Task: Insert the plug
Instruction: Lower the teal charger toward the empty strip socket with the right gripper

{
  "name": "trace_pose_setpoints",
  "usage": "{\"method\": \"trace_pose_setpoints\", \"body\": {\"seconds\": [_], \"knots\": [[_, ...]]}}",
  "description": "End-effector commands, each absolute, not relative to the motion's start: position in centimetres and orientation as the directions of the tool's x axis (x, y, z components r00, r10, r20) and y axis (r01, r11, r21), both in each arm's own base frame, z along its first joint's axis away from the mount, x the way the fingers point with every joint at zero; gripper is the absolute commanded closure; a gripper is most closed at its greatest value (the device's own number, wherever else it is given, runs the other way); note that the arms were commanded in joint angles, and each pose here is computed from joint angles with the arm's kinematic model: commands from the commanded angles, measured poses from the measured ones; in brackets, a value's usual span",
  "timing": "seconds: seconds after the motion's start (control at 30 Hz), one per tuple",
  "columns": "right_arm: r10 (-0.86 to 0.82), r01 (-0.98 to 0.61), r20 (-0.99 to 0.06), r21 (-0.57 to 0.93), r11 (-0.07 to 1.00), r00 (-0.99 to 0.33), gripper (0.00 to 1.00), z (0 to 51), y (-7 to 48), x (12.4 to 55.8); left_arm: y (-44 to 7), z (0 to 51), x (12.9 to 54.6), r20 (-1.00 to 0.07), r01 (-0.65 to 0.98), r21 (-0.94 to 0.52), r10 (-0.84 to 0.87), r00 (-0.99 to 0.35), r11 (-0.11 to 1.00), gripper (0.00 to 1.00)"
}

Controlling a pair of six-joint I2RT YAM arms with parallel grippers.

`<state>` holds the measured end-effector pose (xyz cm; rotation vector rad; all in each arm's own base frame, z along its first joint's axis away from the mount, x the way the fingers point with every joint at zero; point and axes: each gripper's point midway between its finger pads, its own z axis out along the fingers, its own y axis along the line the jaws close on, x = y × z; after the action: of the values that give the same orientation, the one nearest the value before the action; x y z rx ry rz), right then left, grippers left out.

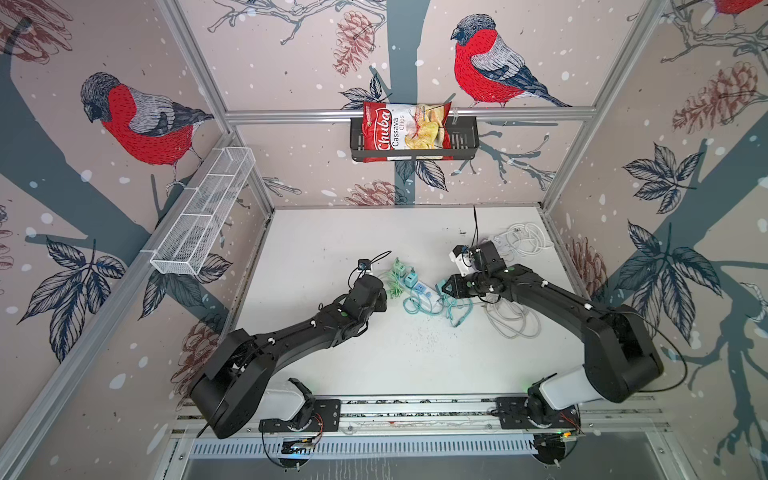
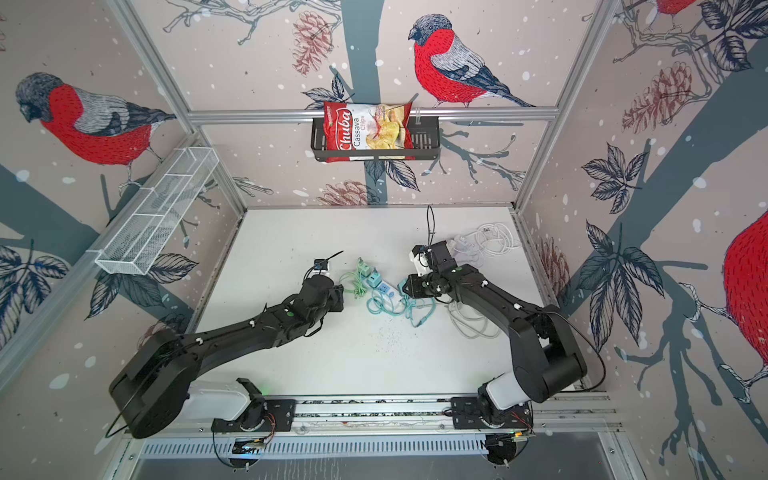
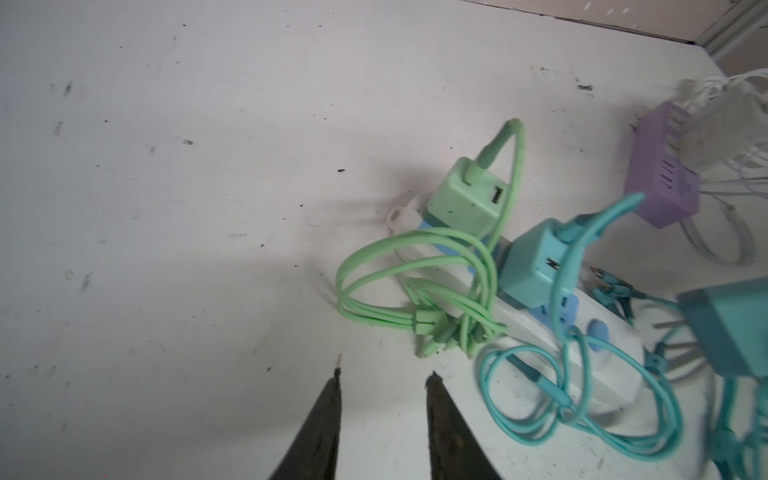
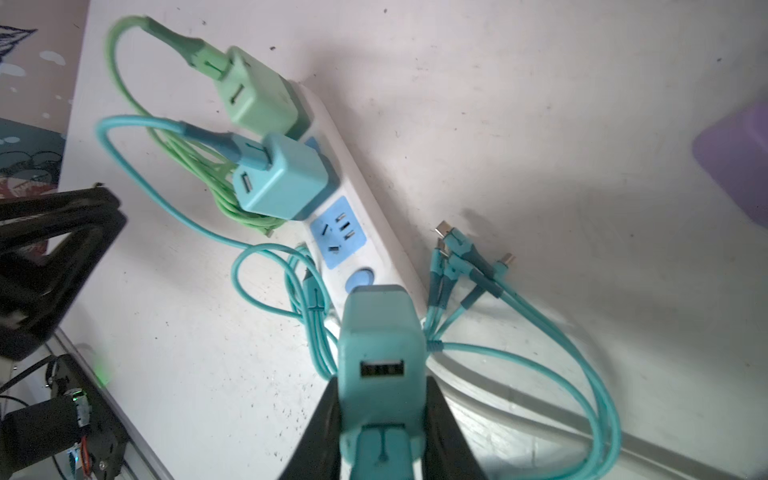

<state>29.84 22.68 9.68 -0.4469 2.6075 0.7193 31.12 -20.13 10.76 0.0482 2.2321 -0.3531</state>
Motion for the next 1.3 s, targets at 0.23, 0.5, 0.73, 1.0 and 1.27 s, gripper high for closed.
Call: {"method": "trace_pose_setpoints", "body": {"seconds": [0.23, 0.5, 0.73, 1.0, 1.27], "knots": [[-0.254, -0.471, -0.477, 0.417, 0.778, -0.841, 0.91, 9.8, 25.7, 27.5, -20.9, 13.3, 30.7, -0.792, 0.195, -0.27, -0.102, -0.602, 0.943, 0.64], [-0.326, -0.535, -0.465, 0.443, 0.719, -0.823, 0.91, 9.7, 28.8, 22.8, -22.7, 14.1, 31.1, -0.8, 0.243, -0.272, -0.078, -0.595, 0.931, 0.64], [-0.314, -0.492, -0.451, 0.357, 0.794, -0.835, 0.91, 8.8, 25.6, 23.7, -23.5, 13.9, 31.1, -0.795, 0.255, -0.283, -0.078, -0.601, 0.925, 0.65], [-0.307, -0.452, -0.481, 0.22, 0.864, -0.821, 0.9, 11.0, 22.8, 27.8, -23.4, 13.8, 31.5, -0.802, 0.251, -0.259, -0.063, -0.594, 0.933, 0.65], [-0.356, -0.487, -0.476, 0.185, 0.854, -0.804, 0.91, 11.5, 23.9, 30.8, -24.4, 13.5, 31.7, -0.789, 0.27, -0.271, -0.052, -0.612, 0.924, 0.65]]}}
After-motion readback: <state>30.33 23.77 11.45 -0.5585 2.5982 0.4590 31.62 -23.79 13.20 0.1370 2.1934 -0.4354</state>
